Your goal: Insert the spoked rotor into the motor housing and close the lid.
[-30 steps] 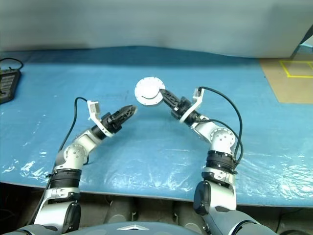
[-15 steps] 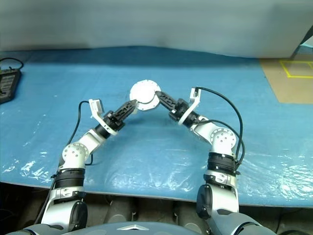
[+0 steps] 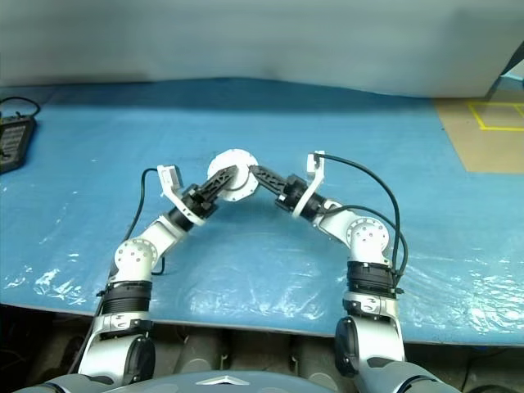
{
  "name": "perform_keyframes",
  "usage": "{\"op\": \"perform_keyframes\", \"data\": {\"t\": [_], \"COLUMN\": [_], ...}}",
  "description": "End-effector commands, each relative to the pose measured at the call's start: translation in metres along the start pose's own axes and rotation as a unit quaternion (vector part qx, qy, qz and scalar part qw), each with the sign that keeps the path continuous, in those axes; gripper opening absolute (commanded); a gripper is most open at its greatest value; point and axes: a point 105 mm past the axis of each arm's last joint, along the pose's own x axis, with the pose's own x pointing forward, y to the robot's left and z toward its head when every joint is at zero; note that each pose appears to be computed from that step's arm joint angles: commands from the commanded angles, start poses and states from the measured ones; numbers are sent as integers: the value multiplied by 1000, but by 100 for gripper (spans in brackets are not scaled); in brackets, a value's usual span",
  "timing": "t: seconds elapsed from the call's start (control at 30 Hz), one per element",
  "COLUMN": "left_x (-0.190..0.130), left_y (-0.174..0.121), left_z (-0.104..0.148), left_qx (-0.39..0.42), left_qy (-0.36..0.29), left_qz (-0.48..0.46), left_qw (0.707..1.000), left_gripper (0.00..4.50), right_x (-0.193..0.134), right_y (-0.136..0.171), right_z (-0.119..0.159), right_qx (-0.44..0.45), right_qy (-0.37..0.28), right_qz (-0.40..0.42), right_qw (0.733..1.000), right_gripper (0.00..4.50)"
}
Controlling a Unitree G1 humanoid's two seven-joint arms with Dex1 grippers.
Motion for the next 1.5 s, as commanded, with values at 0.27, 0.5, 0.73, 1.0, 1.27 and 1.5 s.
{"op": "perform_keyframes", "data": {"t": [0.27, 0.5, 0.73, 1.0, 1.27, 1.5], "left_x": [13, 14, 13, -34, -52, -82], "left_y": [-3, 11, 27, 93, 110, 109], "left_z": [-8, -2, 34, 136, 157, 174], "left_qx": [19, 44, 109, 215, 251, 288], "left_qy": [10, -2, -74, -231, -230, -242], "left_qz": [0, 39, 98, 382, 488, 534], "left_qw": [1000, 998, 987, 868, 804, 758], "left_gripper": [268, 268, 268, 268, 268, 410], "right_x": [10, 14, 5, -12, -14, -15], "right_y": [12, -10, -31, -46, -46, -49], "right_z": [8, 20, 42, 42, 36, 35], "right_qx": [-20, -83, -143, -165, -169, -169], "right_qy": [-18, -48, -93, -85, -79, -75], "right_qz": [26, -40, -104, -137, -140, -144], "right_qw": [999, 995, 980, 973, 972, 972], "right_gripper": [121, 283, 351, 351, 351, 358]}}
